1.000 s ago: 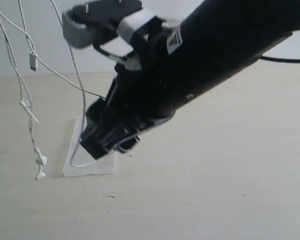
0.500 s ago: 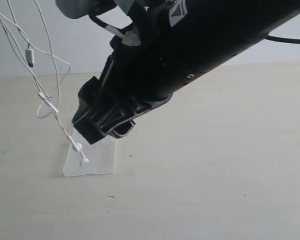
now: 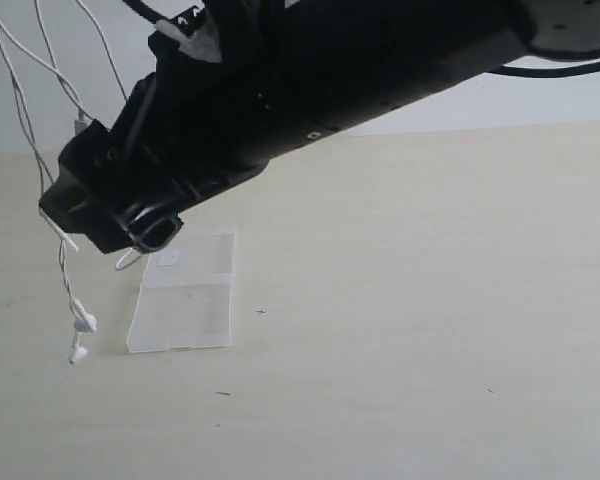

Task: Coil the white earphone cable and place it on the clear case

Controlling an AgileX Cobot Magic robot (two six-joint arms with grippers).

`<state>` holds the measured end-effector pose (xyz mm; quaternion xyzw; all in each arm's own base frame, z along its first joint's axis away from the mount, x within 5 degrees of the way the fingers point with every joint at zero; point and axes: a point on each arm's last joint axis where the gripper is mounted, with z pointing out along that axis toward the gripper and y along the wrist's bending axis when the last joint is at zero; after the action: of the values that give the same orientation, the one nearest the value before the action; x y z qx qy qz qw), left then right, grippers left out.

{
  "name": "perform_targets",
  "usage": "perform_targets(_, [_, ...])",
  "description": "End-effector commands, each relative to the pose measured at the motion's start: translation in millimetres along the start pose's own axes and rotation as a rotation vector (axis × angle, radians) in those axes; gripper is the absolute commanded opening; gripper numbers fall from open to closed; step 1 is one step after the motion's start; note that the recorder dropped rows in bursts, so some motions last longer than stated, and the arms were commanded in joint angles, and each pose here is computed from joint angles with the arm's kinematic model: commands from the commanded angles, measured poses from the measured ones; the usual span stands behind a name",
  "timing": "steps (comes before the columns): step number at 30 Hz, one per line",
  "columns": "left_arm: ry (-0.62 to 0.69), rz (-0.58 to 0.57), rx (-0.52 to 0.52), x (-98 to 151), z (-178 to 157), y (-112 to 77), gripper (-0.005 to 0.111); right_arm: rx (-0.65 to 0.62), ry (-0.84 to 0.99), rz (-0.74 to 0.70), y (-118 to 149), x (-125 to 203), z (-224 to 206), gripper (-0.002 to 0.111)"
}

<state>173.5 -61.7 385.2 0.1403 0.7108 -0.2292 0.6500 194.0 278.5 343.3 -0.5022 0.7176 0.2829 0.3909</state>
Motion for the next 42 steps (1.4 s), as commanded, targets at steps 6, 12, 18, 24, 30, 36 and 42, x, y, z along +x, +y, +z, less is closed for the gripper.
perform_targets(6, [-0.002, -0.008, 0.001, 0, 0, 0.1, 0.000, 0.090, -0.053, 0.016, -15, 2, 24, 0.081])
perform_targets(12, [-0.012, -0.006, -0.031, -1, 0, 3.0, 0.000, 0.122, -0.033, 0.022, -24, 13, 49, 0.081])
perform_targets(18, [-0.021, -0.006, -0.057, -2, 0, 5.4, 0.000, 0.104, -0.027, 0.027, -26, 20, 64, 0.081])
perform_targets(24, [-0.027, -0.009, -0.075, -2, 0, 7.1, 0.000, 0.067, -0.115, 0.037, -23, 14, 68, 0.081])
perform_targets(30, [-0.027, -0.009, -0.075, -2, 0, 7.1, 0.000, 0.000, -0.151, 0.052, -17, 11, 68, 0.081])
perform_targets(36, [-0.029, -0.015, -0.080, -2, 0, 7.5, 0.000, -0.027, -0.246, 0.095, -16, 2, 66, 0.081])
perform_targets(42, [-0.034, -0.015, -0.096, -3, -1, 8.9, 0.000, -0.057, -0.257, 0.103, -13, 1, 66, 0.049])
